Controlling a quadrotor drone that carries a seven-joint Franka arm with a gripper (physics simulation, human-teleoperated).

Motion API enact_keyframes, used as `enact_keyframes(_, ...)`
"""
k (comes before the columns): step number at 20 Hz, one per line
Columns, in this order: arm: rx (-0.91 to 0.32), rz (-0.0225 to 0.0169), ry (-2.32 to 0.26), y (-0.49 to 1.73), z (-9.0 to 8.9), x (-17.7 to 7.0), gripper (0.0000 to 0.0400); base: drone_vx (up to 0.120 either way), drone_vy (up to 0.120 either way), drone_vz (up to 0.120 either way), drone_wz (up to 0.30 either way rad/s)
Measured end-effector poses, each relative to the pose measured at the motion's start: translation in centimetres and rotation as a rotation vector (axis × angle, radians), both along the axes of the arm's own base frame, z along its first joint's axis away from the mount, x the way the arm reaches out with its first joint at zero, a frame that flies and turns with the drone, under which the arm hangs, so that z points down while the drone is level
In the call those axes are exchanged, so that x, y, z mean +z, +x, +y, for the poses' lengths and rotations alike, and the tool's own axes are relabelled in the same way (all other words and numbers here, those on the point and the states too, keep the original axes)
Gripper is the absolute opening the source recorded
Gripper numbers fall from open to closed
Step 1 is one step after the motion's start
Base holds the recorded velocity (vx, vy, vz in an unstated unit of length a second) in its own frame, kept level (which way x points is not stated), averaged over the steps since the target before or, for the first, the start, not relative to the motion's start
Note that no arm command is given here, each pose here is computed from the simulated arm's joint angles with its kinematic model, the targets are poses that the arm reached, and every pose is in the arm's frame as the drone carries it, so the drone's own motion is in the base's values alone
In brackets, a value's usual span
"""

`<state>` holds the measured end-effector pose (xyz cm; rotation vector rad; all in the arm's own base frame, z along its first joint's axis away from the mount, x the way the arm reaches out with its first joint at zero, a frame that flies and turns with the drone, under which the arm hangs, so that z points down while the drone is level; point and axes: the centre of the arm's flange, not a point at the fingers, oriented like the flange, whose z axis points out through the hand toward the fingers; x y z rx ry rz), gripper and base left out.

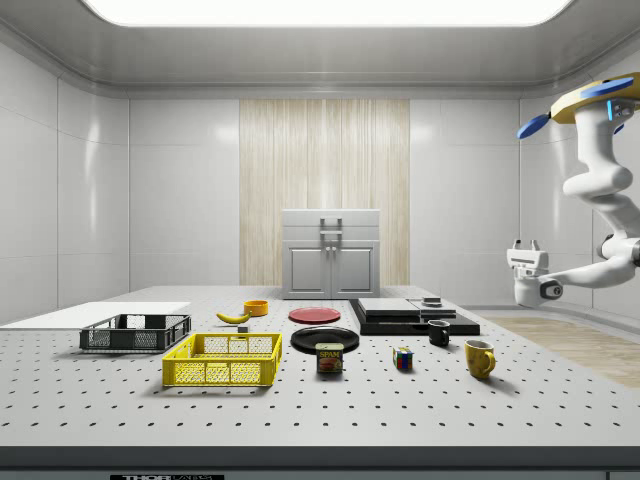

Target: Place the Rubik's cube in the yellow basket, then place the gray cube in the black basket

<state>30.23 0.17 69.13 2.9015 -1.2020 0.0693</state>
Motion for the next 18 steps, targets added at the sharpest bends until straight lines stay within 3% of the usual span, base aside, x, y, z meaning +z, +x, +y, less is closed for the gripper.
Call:
enact_keyframes(13, -0.003, -0.0097, -0.137, -0.09, 1.4, -0.1, 0.04, 0.0, 0.12, 0.0, 0.0)
enact_keyframes(18, -0.009, -0.0131, -0.339, -0.11, 3.3, -0.6, 0.04, 0.104, 0.12, 0.0, 0.0)
